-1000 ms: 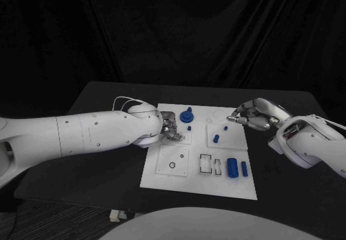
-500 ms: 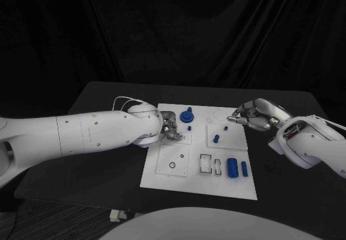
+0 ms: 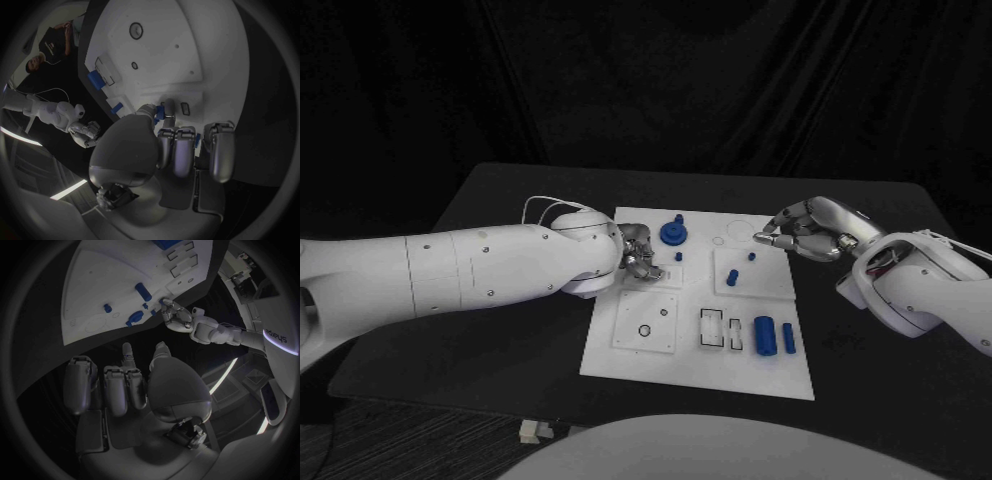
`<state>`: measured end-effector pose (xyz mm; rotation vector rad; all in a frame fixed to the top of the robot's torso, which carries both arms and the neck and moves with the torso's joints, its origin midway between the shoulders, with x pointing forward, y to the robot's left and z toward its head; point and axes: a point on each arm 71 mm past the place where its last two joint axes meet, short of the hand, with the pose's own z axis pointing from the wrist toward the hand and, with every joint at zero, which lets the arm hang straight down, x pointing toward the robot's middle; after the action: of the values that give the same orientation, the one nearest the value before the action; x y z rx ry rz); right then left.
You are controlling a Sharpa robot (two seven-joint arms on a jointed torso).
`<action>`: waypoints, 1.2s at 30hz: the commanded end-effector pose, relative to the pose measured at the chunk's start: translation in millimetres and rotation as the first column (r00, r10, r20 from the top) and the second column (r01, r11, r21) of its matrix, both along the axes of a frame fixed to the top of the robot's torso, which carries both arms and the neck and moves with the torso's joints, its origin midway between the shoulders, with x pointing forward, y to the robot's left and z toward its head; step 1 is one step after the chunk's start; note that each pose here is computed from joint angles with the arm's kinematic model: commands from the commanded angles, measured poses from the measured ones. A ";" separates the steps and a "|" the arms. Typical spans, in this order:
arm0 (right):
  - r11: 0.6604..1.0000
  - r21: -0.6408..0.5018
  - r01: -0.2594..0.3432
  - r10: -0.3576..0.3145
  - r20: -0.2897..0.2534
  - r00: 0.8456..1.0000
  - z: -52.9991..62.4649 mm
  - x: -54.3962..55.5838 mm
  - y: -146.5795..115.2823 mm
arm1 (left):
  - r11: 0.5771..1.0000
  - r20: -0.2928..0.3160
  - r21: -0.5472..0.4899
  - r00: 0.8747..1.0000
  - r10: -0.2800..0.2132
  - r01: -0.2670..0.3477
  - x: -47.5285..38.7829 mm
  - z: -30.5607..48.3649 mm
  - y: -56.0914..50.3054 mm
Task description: Assemble the parts on the task board
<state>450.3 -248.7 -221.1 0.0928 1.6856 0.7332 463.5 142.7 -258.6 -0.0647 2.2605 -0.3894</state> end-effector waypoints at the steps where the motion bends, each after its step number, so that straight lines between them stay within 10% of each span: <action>1: 1.000 -0.009 0.012 -0.012 -0.010 1.000 -1.4 -0.4 -1.1 | 1.000 -0.002 0.005 1.000 -0.006 0.006 -1.5 2.9 -0.8; 18: 1.000 -0.010 0.010 -0.010 -0.013 1.000 -1.7 -0.2 0.5 | 0.993 -0.116 0.060 0.989 -0.090 0.097 21.5 41.9 -3.4; 36: 1.000 -0.012 0.009 -0.010 -0.018 1.000 -2.2 -0.2 0.5 | 0.985 -0.270 0.120 0.959 -0.091 0.127 31.6 37.2 -12.3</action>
<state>450.3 -247.8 -221.7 0.0945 1.6920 0.7311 497.8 131.0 -220.1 0.0728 2.4852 -0.3075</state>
